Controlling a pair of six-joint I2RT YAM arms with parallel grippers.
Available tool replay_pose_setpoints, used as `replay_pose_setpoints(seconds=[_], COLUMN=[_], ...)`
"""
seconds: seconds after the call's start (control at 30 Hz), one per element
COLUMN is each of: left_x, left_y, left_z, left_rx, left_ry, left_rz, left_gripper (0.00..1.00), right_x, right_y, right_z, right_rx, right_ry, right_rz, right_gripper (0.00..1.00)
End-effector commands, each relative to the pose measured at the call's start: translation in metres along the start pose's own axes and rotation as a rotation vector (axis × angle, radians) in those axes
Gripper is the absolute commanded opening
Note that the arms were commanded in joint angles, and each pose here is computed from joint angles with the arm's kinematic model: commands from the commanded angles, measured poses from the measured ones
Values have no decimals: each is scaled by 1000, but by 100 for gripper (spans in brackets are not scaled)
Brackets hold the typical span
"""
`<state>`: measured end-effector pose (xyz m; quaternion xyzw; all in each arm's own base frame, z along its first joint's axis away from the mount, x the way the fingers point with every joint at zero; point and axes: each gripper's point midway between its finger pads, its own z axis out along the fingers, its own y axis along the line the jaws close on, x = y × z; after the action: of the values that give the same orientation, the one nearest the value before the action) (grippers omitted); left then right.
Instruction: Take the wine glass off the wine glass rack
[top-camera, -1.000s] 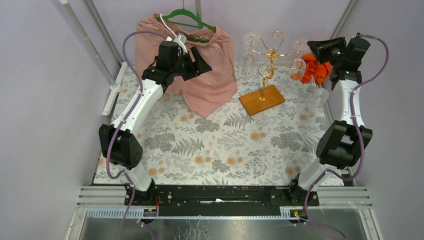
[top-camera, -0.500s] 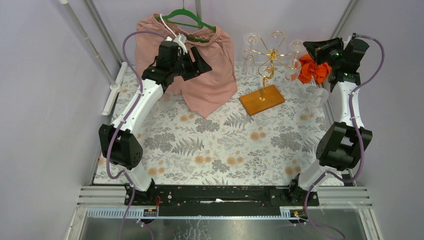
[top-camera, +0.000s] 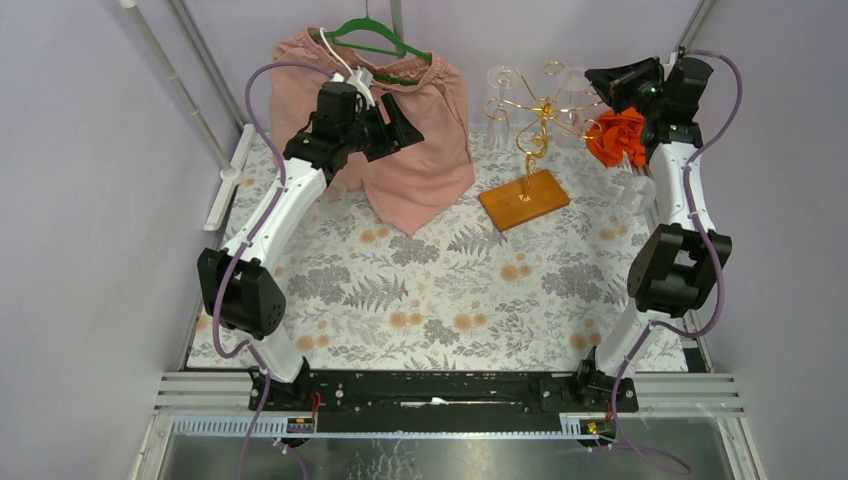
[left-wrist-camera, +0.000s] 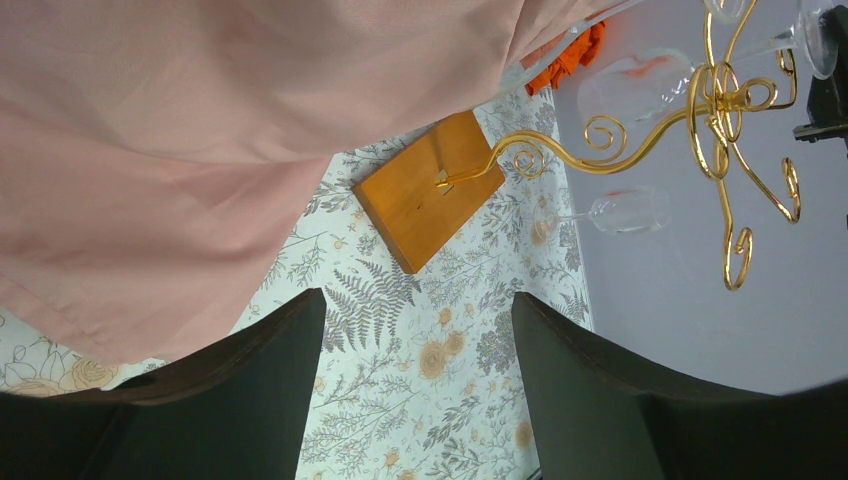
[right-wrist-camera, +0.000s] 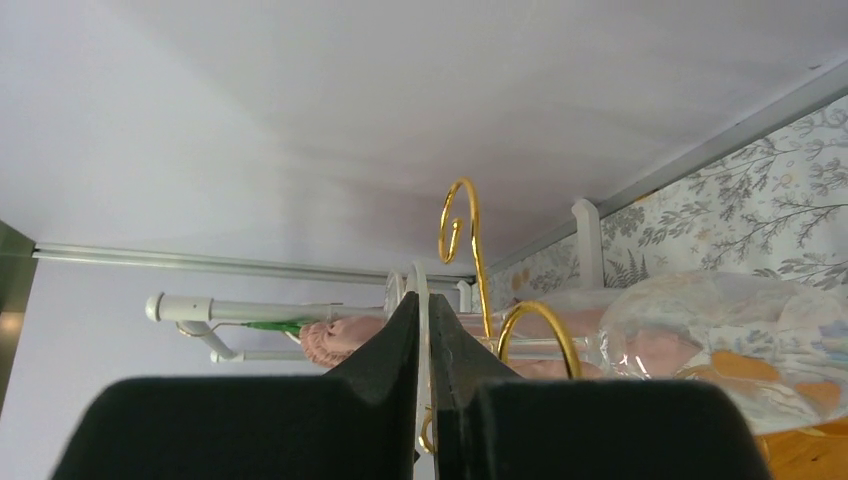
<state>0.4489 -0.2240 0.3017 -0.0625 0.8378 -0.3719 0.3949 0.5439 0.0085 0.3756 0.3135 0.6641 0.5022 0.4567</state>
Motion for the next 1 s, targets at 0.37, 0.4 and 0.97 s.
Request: replay_pose_setpoints(seconds=[0.37,0.4,0.97], left_x=[-13,-13,-10], left_y=[-4,-4,-1], left_z=[-3,-4,0], left_rx=[9,10,6], left_ry=[-44,-45,-31], left_rz=[19,20,4], left_gripper=[76,76,76], right_x=[-55,-58,-67], right_y=[45,42,49], right_z=[0,-2,-77], right_rx=[-28,-8,91], right_ry=[-173,-182,-316], right_rz=[-159,-156,-278], right_gripper=[0,0,0])
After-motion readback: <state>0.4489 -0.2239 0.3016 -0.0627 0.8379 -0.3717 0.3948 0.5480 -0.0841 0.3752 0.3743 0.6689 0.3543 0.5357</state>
